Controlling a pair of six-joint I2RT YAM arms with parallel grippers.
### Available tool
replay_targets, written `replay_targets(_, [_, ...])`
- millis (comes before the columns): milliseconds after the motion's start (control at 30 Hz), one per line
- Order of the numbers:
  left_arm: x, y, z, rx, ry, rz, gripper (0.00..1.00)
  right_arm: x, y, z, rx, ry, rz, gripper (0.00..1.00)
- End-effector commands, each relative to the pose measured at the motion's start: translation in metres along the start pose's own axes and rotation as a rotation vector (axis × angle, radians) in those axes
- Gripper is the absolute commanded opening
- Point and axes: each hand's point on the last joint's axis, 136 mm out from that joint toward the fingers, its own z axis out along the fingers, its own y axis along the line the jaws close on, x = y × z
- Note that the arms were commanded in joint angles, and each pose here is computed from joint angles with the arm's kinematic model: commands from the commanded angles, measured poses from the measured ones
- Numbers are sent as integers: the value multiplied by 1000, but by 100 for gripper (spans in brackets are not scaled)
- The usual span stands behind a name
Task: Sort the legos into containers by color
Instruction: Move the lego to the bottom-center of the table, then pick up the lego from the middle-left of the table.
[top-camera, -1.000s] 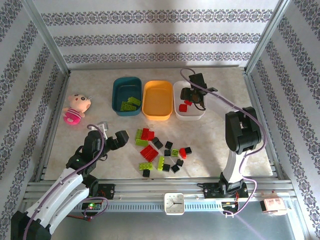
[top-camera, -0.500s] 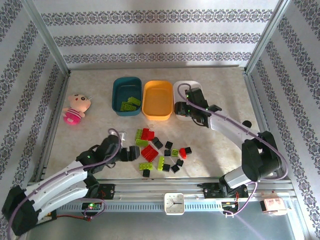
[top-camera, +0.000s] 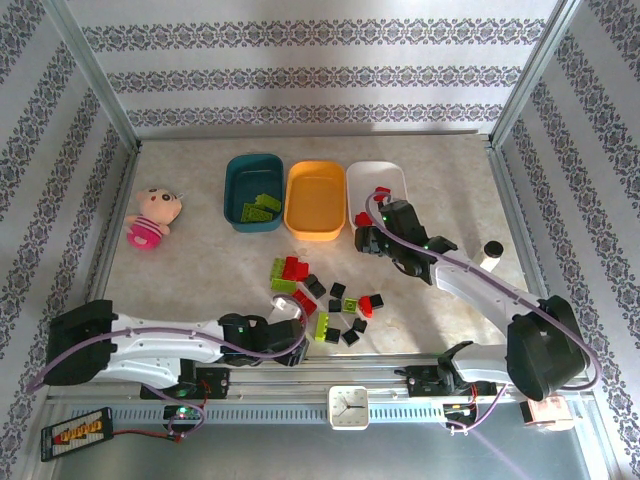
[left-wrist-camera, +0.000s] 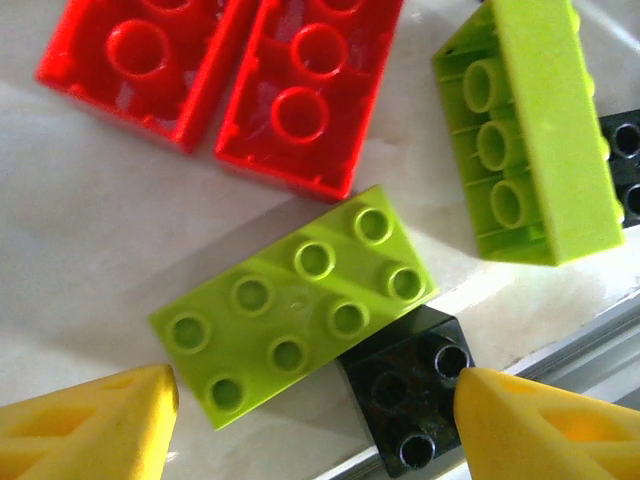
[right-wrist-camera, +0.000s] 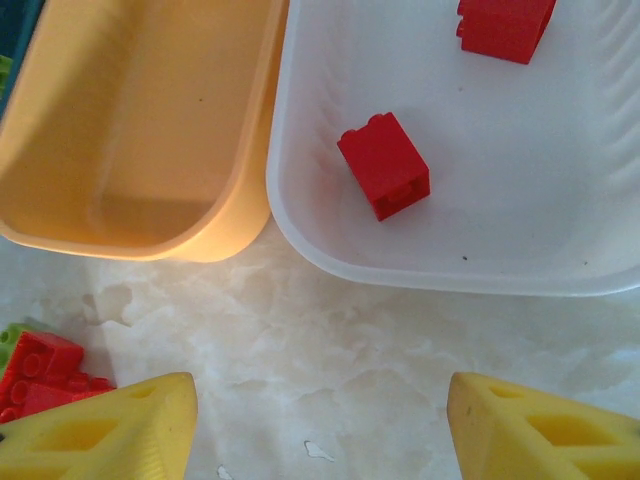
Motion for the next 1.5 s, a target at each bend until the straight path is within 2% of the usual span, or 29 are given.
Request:
replay_targets(0, [10,1,8,-36,34,2,73,-4,-3,-6,11,-35,7,67])
replay_targets(133, [18,9,16,-97,73,4,72,-4,-2,-10,-4,-46,8,67])
replay_targets(400, [17,63,19,-228,22,-62,72,6,1,-14,-24,-41,-3,67])
replay_targets(600, [1,102,4,-294,-19,-115,72,11,1,-15,-29,-42,2,67])
replay_targets(667, [-7,101,3,-246,-34,-145,72,12,1,-15,-32,-45,7,67])
replay_targets(833, [-32,81,-20,-182,-72,-119,73,13,1,-15,-34,-45,7,67])
replay_targets(967, [-25,61,-23,-123,-58,-112,73,14,1,-15,-39,-52,12,68])
replay_targets(1100, [-9,36,-5,-68,-10,-120,73,18,-1,-13,-40,-49,17,68])
replay_targets(1233, [-1,43,13,-127,10,-136,71,21,-2,-14,-46,-52,16,68])
replay_targets(1467, [-20,57,16,-176,-56,-149,69,20,-6,-20,-51,-69,14,68])
